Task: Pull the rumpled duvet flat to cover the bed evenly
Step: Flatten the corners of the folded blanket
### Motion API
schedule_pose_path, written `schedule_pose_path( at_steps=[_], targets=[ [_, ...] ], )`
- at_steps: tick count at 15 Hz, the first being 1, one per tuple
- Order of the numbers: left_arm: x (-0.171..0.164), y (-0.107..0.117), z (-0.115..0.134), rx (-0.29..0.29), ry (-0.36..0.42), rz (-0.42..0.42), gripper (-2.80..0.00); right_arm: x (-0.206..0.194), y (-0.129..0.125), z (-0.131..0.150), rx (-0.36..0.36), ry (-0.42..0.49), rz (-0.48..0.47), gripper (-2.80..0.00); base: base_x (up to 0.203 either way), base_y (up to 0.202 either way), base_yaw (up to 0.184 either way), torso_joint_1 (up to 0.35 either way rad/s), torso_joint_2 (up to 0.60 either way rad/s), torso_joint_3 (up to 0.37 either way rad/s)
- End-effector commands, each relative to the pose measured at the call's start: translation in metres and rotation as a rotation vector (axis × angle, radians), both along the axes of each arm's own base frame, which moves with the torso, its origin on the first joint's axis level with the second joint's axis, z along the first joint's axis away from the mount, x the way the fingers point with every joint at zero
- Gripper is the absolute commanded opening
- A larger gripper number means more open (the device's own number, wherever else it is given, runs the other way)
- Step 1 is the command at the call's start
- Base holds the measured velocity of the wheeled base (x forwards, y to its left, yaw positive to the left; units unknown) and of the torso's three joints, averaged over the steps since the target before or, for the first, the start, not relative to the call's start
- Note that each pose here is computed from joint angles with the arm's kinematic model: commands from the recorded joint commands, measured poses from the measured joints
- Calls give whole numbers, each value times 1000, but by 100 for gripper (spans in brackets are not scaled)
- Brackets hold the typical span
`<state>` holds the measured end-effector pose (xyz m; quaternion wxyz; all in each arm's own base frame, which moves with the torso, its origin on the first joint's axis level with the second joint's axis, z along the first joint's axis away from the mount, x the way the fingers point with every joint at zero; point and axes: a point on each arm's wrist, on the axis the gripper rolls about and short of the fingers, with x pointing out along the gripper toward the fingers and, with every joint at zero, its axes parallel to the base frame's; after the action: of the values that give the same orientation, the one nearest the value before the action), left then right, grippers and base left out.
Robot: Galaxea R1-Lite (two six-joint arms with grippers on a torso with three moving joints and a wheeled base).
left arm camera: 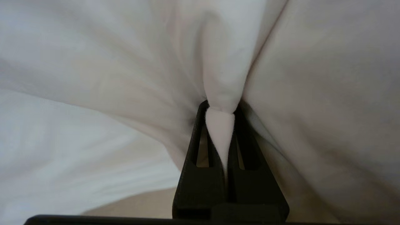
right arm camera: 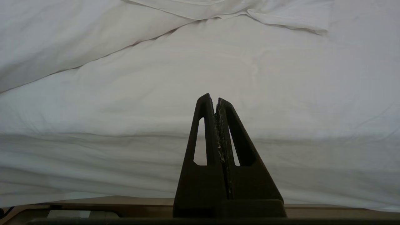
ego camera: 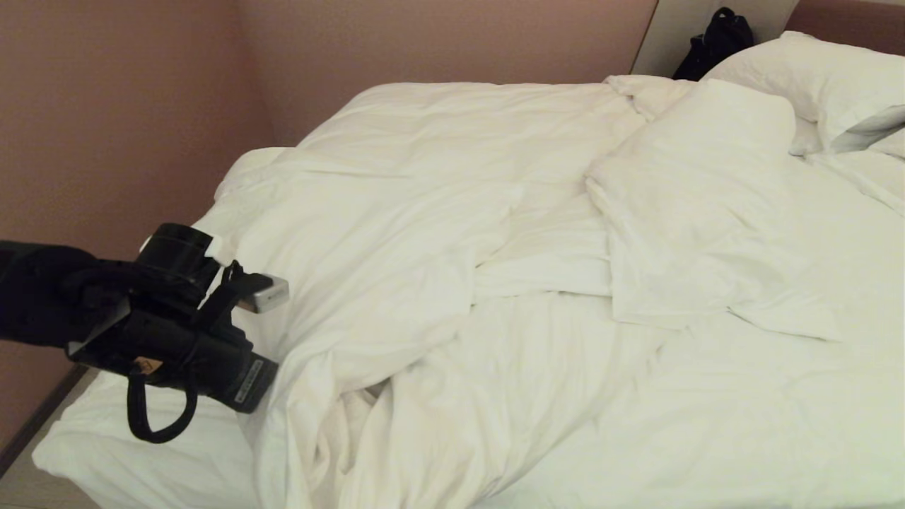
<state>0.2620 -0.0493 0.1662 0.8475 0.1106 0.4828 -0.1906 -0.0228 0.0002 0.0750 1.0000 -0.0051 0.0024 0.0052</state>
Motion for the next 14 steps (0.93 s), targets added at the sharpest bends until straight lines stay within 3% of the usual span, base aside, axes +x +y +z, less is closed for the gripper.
schedule_pose_path(
  at_steps=[1, 11, 12, 14],
  targets=[
    [-12, 2, -15, 11, 73, 1, -280, 0, 0, 0, 0, 0, 0, -280, 0, 0, 0, 0, 0, 0],
    [-14, 3, -39, 28, 166, 8, -280, 0, 0, 0, 0, 0, 0, -280, 0, 0, 0, 0, 0, 0],
    [-13, 3, -40, 27, 159, 7, 0, 0, 0, 0, 0, 0, 0, -280, 0, 0, 0, 0, 0, 0],
    [-13, 3, -40, 26, 157, 6, 0, 0, 0, 0, 0, 0, 0, -280, 0, 0, 0, 0, 0, 0]
  ],
)
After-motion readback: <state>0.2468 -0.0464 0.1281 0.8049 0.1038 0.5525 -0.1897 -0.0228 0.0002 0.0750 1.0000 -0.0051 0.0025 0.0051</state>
